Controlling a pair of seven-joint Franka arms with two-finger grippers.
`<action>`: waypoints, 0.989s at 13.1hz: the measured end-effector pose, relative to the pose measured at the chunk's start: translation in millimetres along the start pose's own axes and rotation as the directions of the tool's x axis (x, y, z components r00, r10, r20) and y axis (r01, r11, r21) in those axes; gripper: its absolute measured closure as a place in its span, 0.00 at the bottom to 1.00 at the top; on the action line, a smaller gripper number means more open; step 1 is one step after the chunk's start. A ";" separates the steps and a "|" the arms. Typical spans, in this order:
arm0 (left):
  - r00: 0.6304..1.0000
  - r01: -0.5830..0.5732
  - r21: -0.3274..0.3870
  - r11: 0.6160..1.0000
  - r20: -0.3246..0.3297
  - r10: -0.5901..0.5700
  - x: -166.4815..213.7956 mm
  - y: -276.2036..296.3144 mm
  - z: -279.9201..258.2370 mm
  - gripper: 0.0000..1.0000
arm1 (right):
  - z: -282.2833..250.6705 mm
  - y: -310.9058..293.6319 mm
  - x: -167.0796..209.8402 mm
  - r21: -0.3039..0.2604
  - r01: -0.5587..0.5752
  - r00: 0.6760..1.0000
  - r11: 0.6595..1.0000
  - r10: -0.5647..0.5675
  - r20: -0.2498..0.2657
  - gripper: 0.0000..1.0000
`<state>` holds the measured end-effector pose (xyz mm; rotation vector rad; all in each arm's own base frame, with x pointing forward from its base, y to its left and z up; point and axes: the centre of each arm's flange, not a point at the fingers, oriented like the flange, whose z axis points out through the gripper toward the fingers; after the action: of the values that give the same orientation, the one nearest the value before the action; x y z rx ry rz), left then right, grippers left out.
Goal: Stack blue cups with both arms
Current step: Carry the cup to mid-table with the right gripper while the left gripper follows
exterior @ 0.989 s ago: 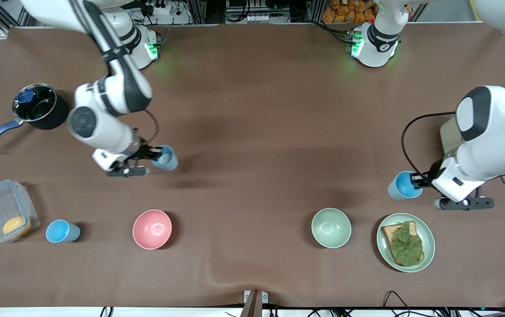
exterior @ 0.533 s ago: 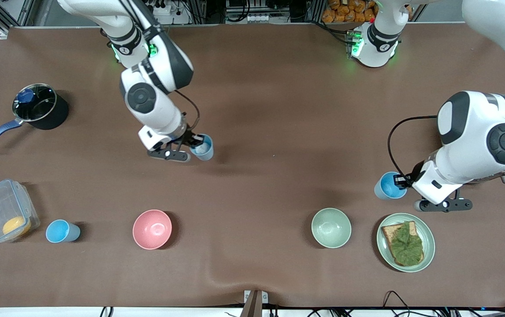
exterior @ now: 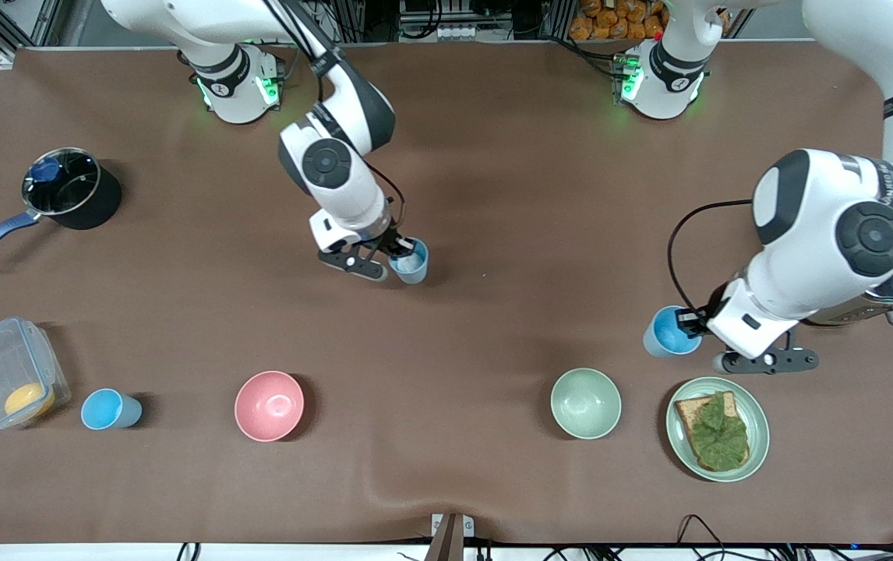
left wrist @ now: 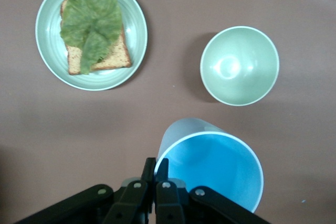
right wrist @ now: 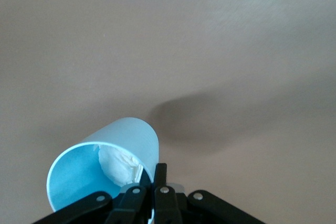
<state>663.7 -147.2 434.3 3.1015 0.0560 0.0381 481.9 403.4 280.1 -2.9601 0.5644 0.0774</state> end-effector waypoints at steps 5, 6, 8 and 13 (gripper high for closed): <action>0.999 0.041 -0.001 0.999 0.002 -0.041 -3.4 14.3 2.1 0.97 | 24.6 -15.4 -13.0 0.017 -0.042 0.999 0.999 0.042 -0.005 0.97; 0.999 0.033 -0.004 0.999 -0.004 -0.033 -4.7 22.4 2.8 0.97 | 25.7 -18.9 -14.5 0.019 -0.048 0.999 0.999 0.048 -0.005 0.97; 0.999 0.045 -0.009 0.999 -0.012 -0.045 -8.3 38.6 4.2 0.97 | 28.2 -23.1 -14.7 0.022 -0.059 0.998 0.998 0.059 -0.004 0.97; 0.996 0.086 -0.010 0.996 -0.003 -0.086 -16.7 67.7 14.8 0.97 | 32.6 -25.3 -12.4 0.021 -0.072 0.997 0.997 0.072 -0.003 0.59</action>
<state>649.8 -216.0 421.8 3.0853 0.1888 0.0403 478.9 435.6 251.6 -2.9203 0.6686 0.0731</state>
